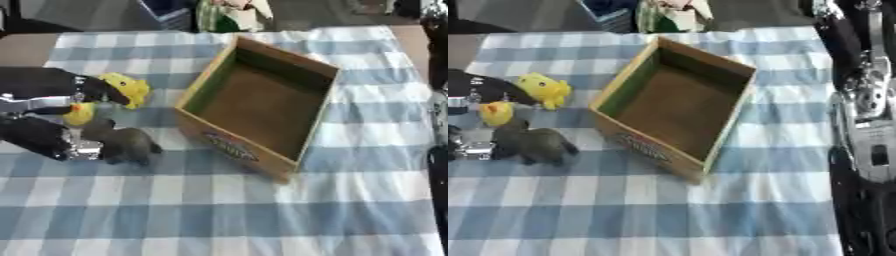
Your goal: Pick up objects on the table and place them in the box.
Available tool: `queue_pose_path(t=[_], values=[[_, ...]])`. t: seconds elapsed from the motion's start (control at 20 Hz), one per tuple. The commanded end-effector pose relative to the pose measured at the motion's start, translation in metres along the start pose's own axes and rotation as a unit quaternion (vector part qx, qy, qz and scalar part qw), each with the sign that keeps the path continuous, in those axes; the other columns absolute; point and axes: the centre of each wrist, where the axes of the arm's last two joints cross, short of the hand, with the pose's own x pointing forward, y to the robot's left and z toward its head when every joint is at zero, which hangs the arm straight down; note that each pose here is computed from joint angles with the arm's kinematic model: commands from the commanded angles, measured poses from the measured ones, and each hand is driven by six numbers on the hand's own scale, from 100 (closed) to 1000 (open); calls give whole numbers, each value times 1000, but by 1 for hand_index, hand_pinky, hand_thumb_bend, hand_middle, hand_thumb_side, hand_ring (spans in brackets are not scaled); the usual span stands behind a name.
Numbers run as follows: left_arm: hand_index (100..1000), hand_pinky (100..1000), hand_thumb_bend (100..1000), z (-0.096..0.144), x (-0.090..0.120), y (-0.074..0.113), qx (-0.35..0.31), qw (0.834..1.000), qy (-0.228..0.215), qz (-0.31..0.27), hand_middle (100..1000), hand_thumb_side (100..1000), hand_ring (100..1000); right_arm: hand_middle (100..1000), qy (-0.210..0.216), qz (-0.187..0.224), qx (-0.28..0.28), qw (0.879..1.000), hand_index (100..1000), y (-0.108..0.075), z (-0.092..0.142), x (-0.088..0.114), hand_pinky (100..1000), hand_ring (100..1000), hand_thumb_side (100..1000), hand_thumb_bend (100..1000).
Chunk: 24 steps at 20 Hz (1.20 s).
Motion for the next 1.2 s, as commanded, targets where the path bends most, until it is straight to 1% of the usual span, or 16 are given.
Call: queue_pose_path(t=[0.05, 0.25, 0.45, 0.7, 0.8, 0.85, 0.95, 1.2], values=[[1000, 854, 548, 1, -8, 5, -1, 1000, 21, -17, 903, 1000, 951, 468, -18, 0, 3, 1000, 766, -2, -5, 9, 710, 629, 539, 100], [1000, 863, 581, -4, -14, 3, -9, 999, 29, -28, 917, 1000, 959, 466, -18, 0, 3, 1000, 765, -2, -6, 10, 711, 629, 544, 100], [1000, 870, 611, -8, -18, 2, -16, 998, 38, -36, 950, 1000, 972, 465, -18, -2, 3, 1000, 766, -2, -6, 10, 711, 628, 551, 100], [1000, 869, 570, -11, -25, 0, -24, 998, 51, -42, 967, 1000, 974, 464, -17, -3, 4, 1000, 766, -3, -7, 11, 712, 628, 558, 100], [1000, 871, 556, -13, -27, -1, -27, 997, 54, -45, 973, 970, 976, 464, -17, -3, 4, 1000, 766, -3, -7, 11, 713, 628, 562, 100], [1000, 871, 537, -13, -28, -1, -28, 997, 56, -45, 977, 936, 977, 463, -16, -4, 4, 1000, 766, -4, -7, 11, 713, 628, 572, 100], [1000, 871, 535, -15, -30, -2, -30, 997, 61, -46, 980, 926, 979, 462, -15, -6, 4, 1000, 766, -4, -8, 11, 714, 628, 572, 100], [1000, 871, 546, -19, -34, -4, -38, 996, 70, -50, 974, 933, 979, 461, -15, -6, 4, 1000, 766, -5, -9, 11, 715, 628, 573, 100]])
